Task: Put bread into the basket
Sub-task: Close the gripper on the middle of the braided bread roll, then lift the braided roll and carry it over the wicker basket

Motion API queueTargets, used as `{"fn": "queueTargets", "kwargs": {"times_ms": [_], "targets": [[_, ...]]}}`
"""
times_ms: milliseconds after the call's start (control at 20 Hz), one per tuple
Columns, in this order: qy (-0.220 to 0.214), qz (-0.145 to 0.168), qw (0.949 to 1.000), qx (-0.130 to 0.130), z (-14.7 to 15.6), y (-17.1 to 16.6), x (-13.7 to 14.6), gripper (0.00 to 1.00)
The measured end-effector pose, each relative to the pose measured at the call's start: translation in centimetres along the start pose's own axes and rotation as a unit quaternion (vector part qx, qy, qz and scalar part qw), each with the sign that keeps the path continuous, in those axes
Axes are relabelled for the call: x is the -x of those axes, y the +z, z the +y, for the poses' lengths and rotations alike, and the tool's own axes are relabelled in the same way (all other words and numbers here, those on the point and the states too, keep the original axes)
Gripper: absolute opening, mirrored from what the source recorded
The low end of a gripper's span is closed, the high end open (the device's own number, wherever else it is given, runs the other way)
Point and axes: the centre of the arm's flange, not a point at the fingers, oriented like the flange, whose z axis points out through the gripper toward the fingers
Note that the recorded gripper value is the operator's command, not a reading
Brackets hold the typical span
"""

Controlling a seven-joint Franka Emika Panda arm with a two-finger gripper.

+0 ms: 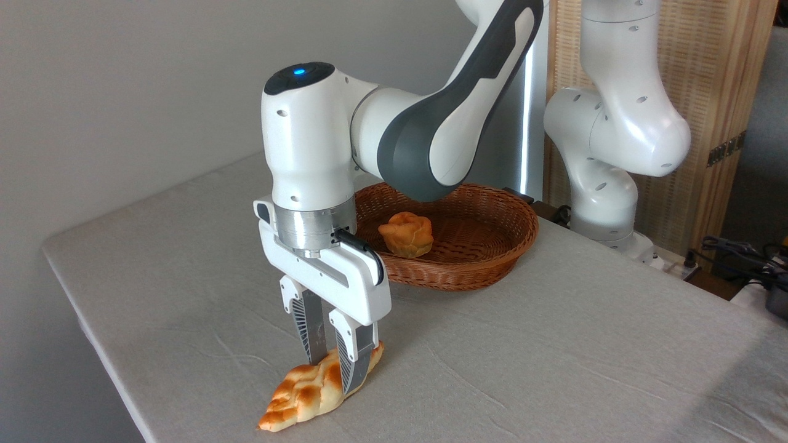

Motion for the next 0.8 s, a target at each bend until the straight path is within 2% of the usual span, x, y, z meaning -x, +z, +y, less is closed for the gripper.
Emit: {"fn": "queueTargets", "kwargs": {"times_ms": [600, 700, 800], "targets": [[0.004, 0.0, 1.0, 0.0, 0.0, 0.0, -0.1, 0.0], [0.003, 0.005, 1.0, -0.005, -0.4, -0.8, -0.3, 0.0], [0.002, -0.003, 1.0, 0.002, -0.8, -2.5, -0.6, 0.0]]}}
